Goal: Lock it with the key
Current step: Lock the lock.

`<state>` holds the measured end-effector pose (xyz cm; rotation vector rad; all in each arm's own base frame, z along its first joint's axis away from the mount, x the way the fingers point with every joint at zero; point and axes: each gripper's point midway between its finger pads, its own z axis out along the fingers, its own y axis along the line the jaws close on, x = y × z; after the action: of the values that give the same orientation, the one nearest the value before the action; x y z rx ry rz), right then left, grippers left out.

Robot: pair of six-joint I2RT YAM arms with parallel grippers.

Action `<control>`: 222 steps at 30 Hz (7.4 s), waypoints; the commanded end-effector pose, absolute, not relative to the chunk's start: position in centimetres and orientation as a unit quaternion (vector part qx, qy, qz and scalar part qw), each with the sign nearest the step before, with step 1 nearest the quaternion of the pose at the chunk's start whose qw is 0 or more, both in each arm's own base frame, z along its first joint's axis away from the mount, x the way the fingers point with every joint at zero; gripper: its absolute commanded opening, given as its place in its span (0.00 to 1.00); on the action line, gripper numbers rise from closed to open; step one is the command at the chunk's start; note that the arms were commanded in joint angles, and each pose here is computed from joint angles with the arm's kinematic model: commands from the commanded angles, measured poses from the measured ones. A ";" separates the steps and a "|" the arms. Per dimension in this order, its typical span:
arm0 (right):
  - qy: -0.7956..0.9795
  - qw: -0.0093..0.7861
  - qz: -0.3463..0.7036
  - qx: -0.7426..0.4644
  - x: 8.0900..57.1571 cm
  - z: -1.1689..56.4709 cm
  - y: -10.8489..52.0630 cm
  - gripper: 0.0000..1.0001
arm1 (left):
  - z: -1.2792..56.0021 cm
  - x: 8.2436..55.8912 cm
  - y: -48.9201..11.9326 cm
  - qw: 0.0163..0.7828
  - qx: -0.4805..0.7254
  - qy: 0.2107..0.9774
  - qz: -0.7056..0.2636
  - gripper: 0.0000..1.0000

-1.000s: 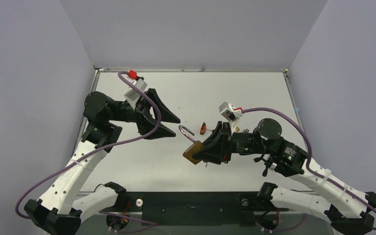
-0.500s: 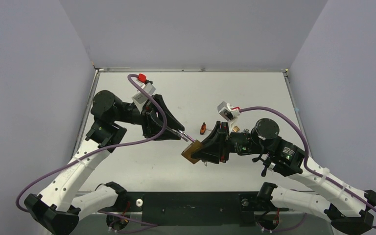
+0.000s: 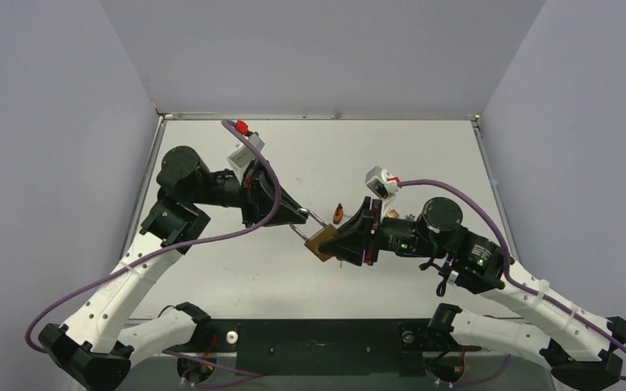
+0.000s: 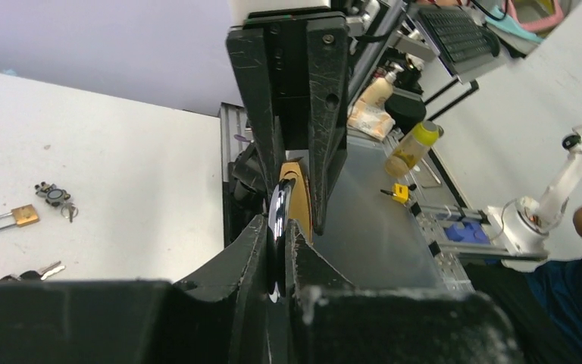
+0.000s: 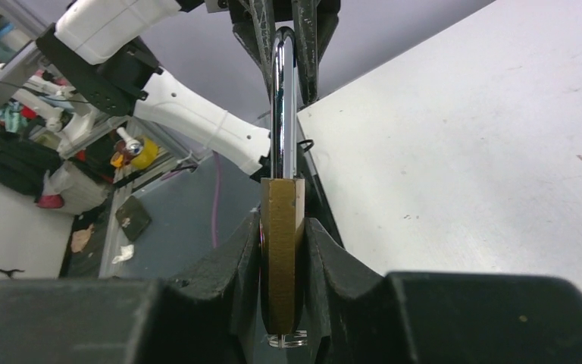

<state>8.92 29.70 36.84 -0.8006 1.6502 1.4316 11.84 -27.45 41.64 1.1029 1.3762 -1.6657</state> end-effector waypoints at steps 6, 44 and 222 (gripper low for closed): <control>0.577 0.543 0.546 -0.273 12.2 43.4 28.6 0.50 | 47.5 14.1 -26.9 0.481 0.315 0.541 -0.614 0.00; 0.313 0.523 0.749 -0.259 15.7 54.4 28.8 0.51 | 60.5 18.0 -22.9 0.632 0.121 0.487 -0.591 0.00; 0.511 0.566 0.595 -0.256 15.4 48.5 30.3 0.00 | 42.0 14.9 -31.6 0.425 0.311 0.689 -0.498 0.00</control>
<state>14.10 29.99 43.87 -0.6547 1.3692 1.4685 16.79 -28.19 47.47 0.6710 1.5118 -1.1682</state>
